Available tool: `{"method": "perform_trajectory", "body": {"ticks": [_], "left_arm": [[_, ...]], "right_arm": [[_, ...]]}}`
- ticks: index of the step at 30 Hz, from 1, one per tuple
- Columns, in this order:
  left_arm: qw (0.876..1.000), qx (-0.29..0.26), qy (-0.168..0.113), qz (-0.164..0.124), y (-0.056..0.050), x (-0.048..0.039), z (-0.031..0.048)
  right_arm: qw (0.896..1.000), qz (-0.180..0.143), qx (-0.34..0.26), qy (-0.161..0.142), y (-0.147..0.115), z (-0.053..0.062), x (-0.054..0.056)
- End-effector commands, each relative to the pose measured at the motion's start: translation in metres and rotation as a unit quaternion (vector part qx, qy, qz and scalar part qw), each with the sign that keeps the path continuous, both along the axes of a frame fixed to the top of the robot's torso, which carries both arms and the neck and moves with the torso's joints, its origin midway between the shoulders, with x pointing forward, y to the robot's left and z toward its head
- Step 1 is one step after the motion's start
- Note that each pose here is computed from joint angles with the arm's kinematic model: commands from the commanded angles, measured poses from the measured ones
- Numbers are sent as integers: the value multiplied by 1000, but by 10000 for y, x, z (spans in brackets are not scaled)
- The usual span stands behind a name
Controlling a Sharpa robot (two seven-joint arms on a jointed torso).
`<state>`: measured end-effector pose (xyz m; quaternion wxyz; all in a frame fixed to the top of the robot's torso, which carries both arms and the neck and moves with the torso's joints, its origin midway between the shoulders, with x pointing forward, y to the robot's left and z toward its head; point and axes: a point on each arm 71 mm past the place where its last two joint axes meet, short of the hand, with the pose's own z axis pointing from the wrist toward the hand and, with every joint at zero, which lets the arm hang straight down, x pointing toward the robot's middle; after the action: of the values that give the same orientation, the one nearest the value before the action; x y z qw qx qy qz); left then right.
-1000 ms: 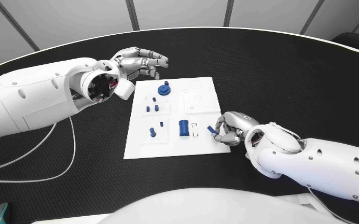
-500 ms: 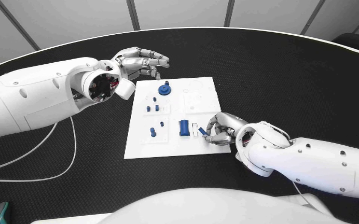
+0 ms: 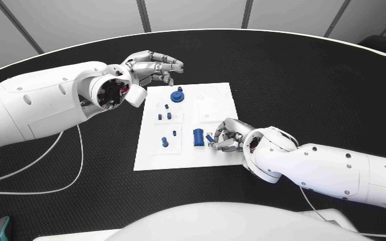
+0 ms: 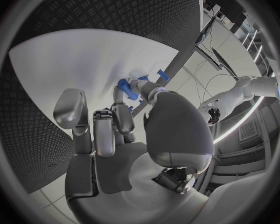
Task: Assemble the parts on the task board
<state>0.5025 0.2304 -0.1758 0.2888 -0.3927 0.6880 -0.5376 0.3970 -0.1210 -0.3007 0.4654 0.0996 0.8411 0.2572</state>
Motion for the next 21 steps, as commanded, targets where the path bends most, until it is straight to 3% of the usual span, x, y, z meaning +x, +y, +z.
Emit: {"method": "perform_trajectory", "body": {"ticks": [1,21], "left_arm": [[1000,0,0,0,-3,1,-1],[1000,0,2,-3,-13,5,-4]], "right_arm": [[1000,2,3,-1,34,8,4],[999,-8,-4,31,6,-33,33]]}}
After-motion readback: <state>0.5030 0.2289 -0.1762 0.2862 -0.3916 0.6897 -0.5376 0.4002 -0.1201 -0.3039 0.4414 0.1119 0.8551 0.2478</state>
